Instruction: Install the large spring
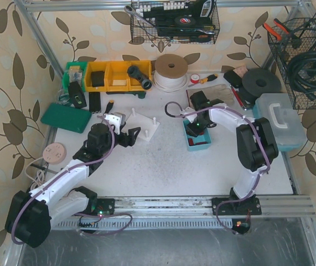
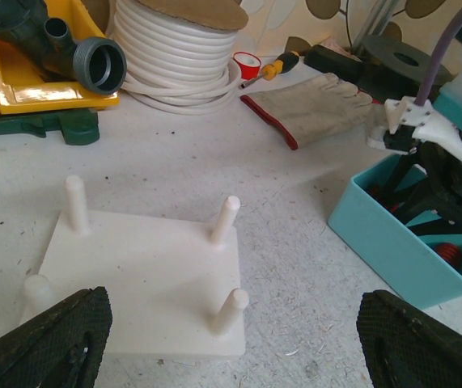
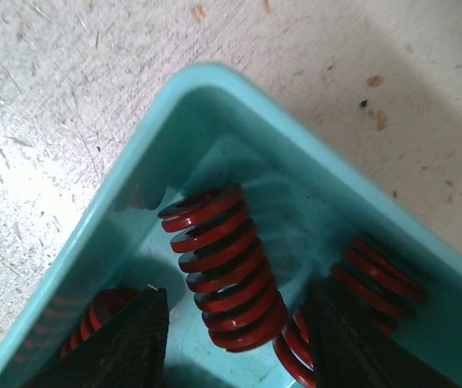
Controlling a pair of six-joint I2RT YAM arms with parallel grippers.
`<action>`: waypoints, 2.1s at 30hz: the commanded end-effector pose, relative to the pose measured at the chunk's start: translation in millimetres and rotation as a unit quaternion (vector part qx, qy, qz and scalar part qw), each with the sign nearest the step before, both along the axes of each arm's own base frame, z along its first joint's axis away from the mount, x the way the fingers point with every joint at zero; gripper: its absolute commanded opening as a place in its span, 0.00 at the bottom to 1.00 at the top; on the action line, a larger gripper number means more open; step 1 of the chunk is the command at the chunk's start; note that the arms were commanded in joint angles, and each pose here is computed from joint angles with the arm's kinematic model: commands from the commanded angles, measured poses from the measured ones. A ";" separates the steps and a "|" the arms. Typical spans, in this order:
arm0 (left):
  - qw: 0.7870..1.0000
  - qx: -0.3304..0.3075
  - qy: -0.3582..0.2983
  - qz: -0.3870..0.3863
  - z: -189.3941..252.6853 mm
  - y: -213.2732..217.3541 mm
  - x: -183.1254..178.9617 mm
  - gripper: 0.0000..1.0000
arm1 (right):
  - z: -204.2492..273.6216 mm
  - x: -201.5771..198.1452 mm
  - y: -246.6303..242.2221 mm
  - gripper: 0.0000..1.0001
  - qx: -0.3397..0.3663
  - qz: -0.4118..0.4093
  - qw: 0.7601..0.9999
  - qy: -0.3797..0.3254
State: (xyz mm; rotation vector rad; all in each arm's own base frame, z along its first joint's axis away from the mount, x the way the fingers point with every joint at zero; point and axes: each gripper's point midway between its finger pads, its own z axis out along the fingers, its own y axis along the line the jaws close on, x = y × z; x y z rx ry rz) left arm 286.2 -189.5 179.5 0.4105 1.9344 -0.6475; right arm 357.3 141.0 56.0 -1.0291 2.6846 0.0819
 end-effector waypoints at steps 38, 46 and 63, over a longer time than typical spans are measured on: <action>0.999 0.009 -0.033 -0.007 16.0 -3.4 -3.1 0.86 | 9.5 25.2 7.4 0.13 -0.003 -0.001 1.000 -0.012; 0.998 -0.001 -0.032 -0.045 17.7 -17.2 -5.4 0.88 | 38.7 21.8 11.1 0.09 0.024 -0.016 0.999 -0.033; 0.997 -0.035 0.018 -0.059 17.3 -36.6 -0.3 0.90 | 116.8 28.9 -41.6 0.08 0.013 -0.166 0.972 -0.165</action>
